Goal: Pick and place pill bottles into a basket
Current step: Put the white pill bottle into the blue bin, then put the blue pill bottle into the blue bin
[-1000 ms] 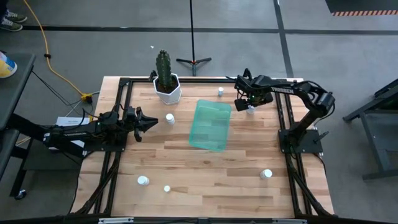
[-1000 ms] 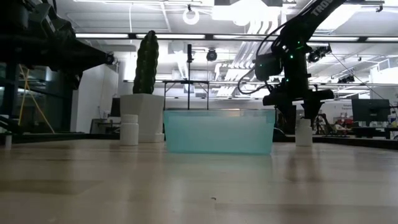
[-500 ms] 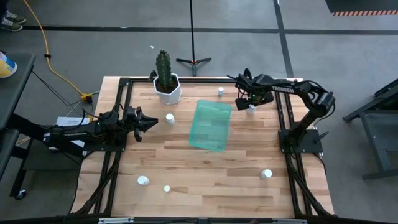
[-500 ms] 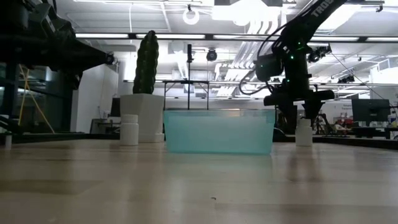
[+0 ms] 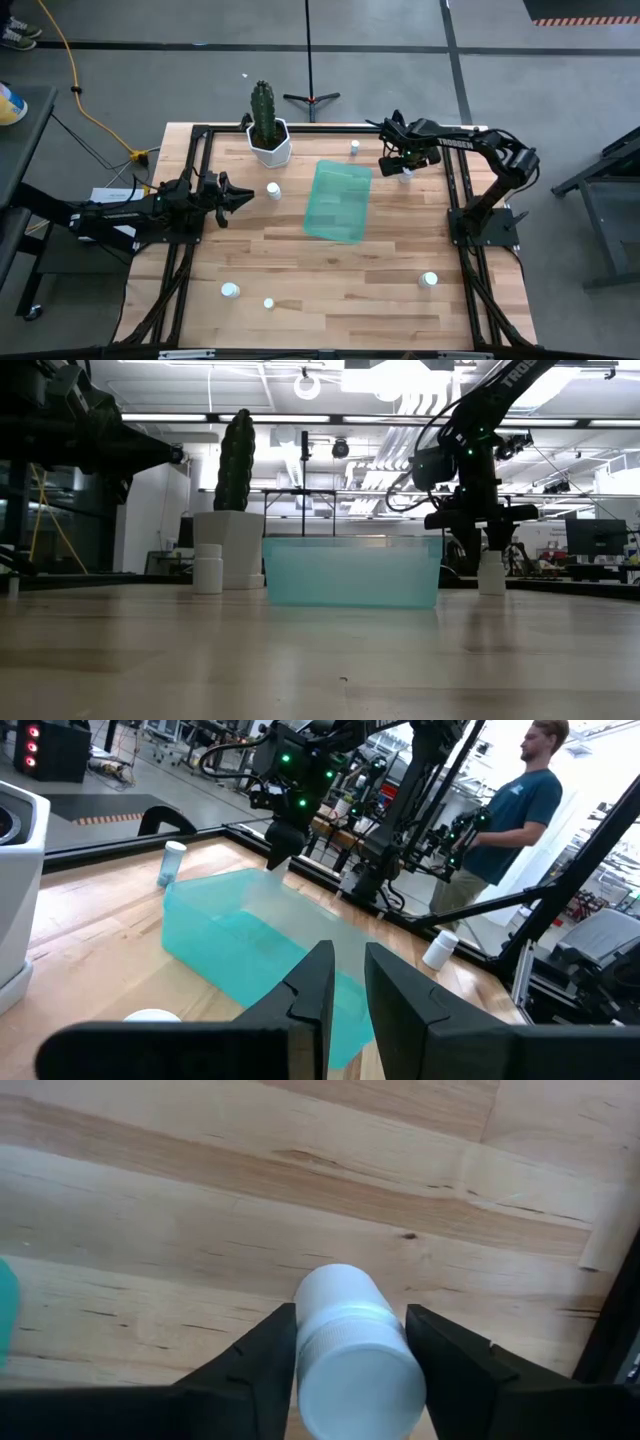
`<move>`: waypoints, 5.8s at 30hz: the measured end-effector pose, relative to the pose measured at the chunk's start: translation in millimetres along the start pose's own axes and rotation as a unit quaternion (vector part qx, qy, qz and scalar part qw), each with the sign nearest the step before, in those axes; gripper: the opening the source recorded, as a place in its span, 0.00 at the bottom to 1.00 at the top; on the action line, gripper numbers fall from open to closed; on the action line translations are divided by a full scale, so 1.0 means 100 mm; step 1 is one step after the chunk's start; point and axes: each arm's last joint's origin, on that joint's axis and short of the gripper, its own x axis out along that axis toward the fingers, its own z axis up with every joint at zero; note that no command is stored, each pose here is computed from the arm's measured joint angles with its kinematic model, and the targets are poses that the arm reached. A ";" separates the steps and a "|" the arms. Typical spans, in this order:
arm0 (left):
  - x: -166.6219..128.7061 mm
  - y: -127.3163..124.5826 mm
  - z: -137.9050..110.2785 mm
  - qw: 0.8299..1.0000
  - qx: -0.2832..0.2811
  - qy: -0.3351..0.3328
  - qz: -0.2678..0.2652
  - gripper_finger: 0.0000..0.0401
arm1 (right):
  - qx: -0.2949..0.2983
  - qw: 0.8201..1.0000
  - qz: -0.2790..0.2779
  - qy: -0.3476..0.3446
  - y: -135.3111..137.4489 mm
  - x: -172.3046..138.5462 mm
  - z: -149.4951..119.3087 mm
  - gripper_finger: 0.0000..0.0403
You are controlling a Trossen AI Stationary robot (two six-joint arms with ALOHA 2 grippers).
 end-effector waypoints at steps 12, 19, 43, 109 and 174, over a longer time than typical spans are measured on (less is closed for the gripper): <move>0.00 0.00 0.00 1.000 0.000 0.000 0.000 0.24 | 0.000 1.000 -0.005 0.010 -0.01 0.00 -0.02 0.41; 0.00 0.00 0.00 1.000 0.000 0.000 0.000 0.24 | -0.013 0.999 0.012 0.038 0.00 -0.03 -0.04 0.41; 0.00 0.00 0.00 1.000 0.000 0.000 0.000 0.24 | -0.121 0.962 0.203 -0.139 0.87 -1.27 -0.14 0.37; 0.00 0.00 0.00 1.000 0.000 0.000 0.000 0.24 | -0.085 0.974 0.127 -0.166 1.21 -0.56 0.85 0.64; 0.00 0.00 0.00 1.000 0.000 0.000 0.000 0.24 | -0.080 0.988 0.071 -0.111 1.26 0.04 0.98 0.45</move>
